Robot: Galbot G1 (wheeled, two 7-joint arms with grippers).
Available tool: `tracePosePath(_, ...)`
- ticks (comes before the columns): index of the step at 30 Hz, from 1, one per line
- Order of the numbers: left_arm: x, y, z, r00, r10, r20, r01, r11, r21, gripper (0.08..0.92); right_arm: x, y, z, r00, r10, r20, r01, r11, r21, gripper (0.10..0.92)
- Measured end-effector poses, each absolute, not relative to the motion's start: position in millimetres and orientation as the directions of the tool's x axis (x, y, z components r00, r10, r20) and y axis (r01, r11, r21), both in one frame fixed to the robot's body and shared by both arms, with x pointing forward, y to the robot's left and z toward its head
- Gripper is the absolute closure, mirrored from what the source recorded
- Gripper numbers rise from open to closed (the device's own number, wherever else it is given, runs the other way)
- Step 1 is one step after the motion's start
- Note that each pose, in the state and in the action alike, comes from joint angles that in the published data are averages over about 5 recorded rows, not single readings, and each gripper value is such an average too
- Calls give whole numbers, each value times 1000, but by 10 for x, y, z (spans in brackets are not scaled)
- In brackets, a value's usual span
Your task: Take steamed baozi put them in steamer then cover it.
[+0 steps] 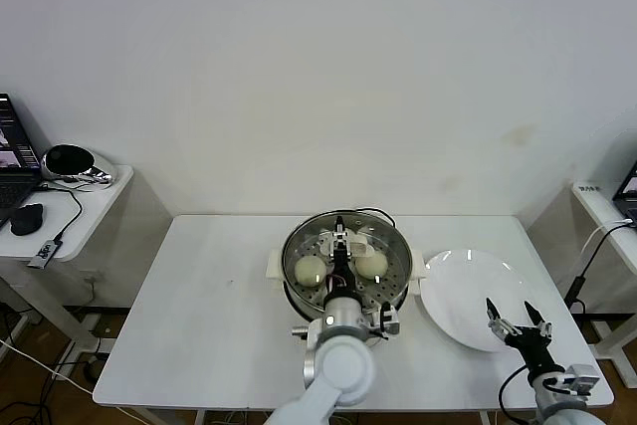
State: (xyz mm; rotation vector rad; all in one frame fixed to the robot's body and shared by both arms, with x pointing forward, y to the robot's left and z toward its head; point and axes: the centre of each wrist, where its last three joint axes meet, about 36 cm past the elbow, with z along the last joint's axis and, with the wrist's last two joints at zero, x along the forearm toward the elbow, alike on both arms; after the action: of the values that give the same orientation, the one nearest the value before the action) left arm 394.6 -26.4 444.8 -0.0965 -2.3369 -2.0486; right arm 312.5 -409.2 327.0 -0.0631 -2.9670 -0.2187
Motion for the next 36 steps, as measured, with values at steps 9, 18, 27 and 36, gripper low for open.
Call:
tracePosePath(9,3773,-231,4583,-998,48,42,50,166,985,185,3120,-4084,3281,-985,26,172,51,989,140,200)
tracePosePath(18,3571,-79,4697,-998,53,41,52,216,975,177,3089,-4037,3295,-982,8,187,32,992,123,200)
tracePosePath(27,3388,542,4881,-999,-17,43,33,396,918,177,3014,-3890,3355,-987,-22,159,-5,994,105,200)
tracePosePath(36,3237,1410,4738,-986,-52,161,75,715,695,177,2903,-3659,3395,-987,-47,151,-34,996,83,200)
